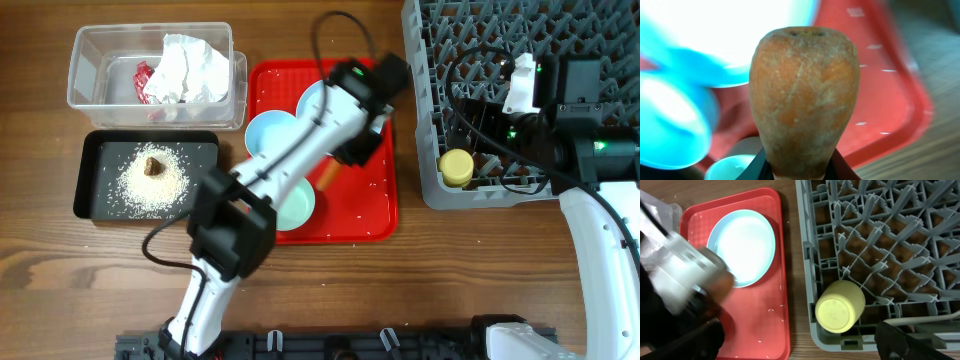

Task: Sort waste into correct bins and load items into the dishwasher rack
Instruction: 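Carry the carrot with the left gripper onto the black tray and release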

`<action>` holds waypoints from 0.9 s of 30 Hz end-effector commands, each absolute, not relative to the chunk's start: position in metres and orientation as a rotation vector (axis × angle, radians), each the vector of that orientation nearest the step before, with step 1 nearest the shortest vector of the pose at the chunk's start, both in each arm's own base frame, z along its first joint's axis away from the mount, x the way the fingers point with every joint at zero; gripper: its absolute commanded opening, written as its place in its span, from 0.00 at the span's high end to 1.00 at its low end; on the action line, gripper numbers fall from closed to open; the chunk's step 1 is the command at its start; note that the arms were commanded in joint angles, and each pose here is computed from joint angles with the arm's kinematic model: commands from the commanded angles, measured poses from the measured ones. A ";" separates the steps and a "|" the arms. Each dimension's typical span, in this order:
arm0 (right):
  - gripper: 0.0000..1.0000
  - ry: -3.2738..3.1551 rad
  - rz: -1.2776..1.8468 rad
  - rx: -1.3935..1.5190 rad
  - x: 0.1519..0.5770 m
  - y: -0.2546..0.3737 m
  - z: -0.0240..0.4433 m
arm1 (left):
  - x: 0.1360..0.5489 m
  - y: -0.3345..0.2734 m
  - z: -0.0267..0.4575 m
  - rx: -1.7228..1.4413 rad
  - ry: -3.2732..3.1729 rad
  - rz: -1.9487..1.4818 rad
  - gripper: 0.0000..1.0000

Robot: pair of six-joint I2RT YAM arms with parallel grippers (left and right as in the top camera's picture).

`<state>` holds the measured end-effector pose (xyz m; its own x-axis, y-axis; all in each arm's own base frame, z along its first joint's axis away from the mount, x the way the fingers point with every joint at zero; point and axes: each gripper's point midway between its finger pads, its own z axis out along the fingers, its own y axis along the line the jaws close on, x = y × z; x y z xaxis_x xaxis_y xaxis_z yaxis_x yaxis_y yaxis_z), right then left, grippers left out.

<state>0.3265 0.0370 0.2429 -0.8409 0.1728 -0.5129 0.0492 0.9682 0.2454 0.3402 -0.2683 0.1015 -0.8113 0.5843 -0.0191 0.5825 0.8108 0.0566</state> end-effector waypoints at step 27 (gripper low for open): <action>0.00 2.546 0.313 0.174 0.331 0.037 0.246 | 0.369 0.036 0.114 -0.295 3.362 0.175 0.87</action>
<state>0.3269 0.0370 0.2432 -0.8399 0.1732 -0.5144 0.0491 0.9681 0.2458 0.3691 0.0234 0.1091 -0.9622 -0.1412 0.2330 -0.1196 0.9873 0.1044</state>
